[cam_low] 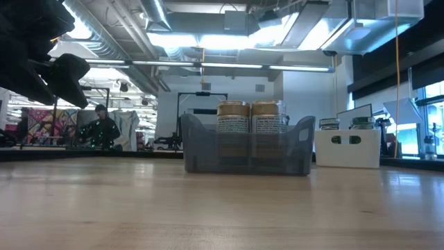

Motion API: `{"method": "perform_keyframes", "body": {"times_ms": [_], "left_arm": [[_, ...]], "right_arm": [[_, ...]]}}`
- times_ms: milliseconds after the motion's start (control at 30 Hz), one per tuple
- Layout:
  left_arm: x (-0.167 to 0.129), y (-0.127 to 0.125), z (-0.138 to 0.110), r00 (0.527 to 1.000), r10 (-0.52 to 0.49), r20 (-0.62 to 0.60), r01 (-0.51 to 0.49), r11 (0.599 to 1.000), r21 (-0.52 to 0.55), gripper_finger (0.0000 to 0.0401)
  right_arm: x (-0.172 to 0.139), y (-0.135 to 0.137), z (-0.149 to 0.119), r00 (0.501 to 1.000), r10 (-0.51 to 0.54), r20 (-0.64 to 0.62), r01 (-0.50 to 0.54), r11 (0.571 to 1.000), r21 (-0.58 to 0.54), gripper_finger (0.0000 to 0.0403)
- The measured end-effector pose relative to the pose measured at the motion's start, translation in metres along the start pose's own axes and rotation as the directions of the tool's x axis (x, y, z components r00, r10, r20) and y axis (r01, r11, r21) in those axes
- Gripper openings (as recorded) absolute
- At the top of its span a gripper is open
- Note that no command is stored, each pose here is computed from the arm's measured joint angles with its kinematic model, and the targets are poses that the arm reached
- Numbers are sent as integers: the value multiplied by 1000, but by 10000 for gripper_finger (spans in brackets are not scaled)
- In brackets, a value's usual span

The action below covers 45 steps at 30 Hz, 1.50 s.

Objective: Sort spices by type
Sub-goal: Put the golden seasoning bottle into the bottom black bin

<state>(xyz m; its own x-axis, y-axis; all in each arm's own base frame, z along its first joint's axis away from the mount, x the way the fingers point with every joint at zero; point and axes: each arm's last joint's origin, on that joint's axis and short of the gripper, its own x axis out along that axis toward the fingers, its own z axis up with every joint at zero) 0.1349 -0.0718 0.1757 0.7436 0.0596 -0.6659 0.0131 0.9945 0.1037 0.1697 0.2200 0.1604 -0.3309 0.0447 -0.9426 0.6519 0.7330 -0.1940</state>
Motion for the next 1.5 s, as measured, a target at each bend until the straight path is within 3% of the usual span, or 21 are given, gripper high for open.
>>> {"method": "perform_keyframes", "body": {"times_ms": [167, 367, 600, 800, 933, 1067, 1233, 1500], "left_arm": [[0, 0, 0, 1000, 0, 0, 0, 1000, 0, 278], [0, 0, 0, 1000, 0, 0, 0, 1000, 0, 278], [0, 0, 0, 1000, 0, 0, 0, 1000, 0, 278], [0, 0, 0, 1000, 0, 0, 0, 1000, 0, 278], [0, 0, 0, 1000, 0, 0, 0, 1000, 0, 278], [0, 0, 0, 1000, 0, 0, 0, 1000, 0, 278], [0, 0, 0, 1000, 0, 0, 0, 1000, 2, 278], [0, 0, 0, 1000, 0, 0, 0, 1000, 2, 278]], "right_arm": [[0, 2, 0, 1000, 18, 11, -18, 1000, -12, 385], [1, 11, -4, 994, 108, 28, -105, 990, -98, 394], [13, 10, -6, 999, -5, -38, 3, 997, -72, 395], [19, 17, -5, 998, 25, -49, -32, 987, -158, 395], [20, 16, -4, 999, -5, -47, -2, 988, -152, 394], [21, 11, -4, 996, -53, -70, 43, 990, -135, 369], [20, 11, -1, 996, -58, -65, 52, 994, -95, 289], [2, 17, 20, 999, -17, 30, 19, 997, -79, 288]]}}
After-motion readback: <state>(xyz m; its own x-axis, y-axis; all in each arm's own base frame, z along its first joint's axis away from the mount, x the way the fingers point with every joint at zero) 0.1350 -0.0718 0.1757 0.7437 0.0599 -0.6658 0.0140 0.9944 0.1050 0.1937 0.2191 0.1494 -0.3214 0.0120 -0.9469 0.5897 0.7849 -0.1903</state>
